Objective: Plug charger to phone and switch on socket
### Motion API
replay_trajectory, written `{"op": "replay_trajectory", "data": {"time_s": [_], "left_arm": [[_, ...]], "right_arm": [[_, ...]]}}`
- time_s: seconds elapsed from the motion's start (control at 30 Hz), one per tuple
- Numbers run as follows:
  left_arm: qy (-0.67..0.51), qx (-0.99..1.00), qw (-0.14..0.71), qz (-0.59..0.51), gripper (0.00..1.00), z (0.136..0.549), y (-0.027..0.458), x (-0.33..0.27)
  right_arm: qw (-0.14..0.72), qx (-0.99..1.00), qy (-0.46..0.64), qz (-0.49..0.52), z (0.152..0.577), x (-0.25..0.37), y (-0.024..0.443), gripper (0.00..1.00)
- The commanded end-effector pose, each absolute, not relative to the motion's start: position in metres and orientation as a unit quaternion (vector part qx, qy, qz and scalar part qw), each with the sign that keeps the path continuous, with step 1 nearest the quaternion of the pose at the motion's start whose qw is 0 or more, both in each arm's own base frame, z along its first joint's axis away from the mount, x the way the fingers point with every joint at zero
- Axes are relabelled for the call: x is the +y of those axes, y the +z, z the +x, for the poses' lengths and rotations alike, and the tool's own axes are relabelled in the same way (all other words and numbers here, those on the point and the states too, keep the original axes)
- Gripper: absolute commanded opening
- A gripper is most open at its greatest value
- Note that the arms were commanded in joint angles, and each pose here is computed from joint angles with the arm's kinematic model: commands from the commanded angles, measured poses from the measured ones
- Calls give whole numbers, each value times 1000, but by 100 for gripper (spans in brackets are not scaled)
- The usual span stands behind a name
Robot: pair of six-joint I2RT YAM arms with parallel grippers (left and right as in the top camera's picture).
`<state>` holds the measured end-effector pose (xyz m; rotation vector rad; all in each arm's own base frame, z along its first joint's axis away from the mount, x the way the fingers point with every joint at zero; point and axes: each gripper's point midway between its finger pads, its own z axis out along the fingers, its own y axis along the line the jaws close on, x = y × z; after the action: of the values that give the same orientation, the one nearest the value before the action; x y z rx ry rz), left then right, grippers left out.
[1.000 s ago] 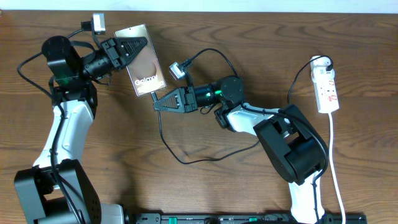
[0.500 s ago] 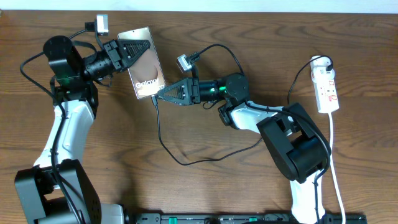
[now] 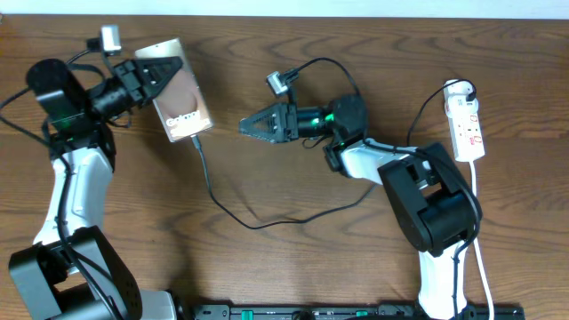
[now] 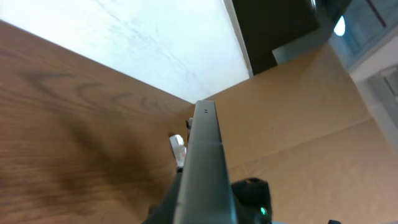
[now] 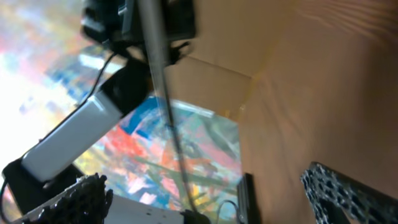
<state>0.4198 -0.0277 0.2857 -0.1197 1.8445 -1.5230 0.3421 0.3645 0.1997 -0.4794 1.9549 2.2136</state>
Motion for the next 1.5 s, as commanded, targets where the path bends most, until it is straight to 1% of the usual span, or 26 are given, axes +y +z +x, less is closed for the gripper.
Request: {"op": "replay_trajectory", "data": {"time_s": [0.0,0.1,0.23,0.33,0.43,0.5,0.63,0.7,0.8,0.97,1.07,1.1,1.13,1.2,1.37,1.47], "left_arm": [[-602,715,354,-27,7,410,290,-24],[-604,715,351,-23,7,408,290,-25],[-604,715,351,-24,7,408,290,-25],[-603,715,352,-25,7,409,290,-24],[-602,715,353,-29,7,410,290,-24],[-601,715,355,-31,7,410,290,-23],[-599,716,357,-36,7,412,289,-22],[-599,716,357,-36,7,412,289,-22],[-598,716,358,-36,7,412,289,-22],[-598,716,358,-35,7,412,289,-22],[-594,721,355,-37,7,412,282,-22],[-592,724,351,-41,8,412,278,-22],[-584,734,343,-58,7,412,265,-21],[-557,756,333,-83,7,412,240,-20],[-496,805,303,-115,7,407,197,-26],[-449,838,284,-125,7,404,173,-32]], "right_arm": [[95,665,718,-181,353,354,185,99],[94,681,706,-169,363,347,173,99],[108,683,705,-159,375,335,175,99],[135,692,697,-133,394,323,172,99],[175,705,683,-75,424,307,167,99],[216,718,662,-18,451,292,159,99],[257,747,611,44,481,271,137,99],[262,765,586,57,487,264,124,99],[255,788,557,53,492,258,112,99],[250,825,505,32,492,251,115,99],[275,873,398,54,497,224,118,99],[278,880,380,59,497,218,119,99],[286,899,322,72,496,200,123,99],[297,911,277,70,488,184,138,99],[318,915,236,74,477,166,164,99],[330,918,205,82,473,156,171,99]]}}
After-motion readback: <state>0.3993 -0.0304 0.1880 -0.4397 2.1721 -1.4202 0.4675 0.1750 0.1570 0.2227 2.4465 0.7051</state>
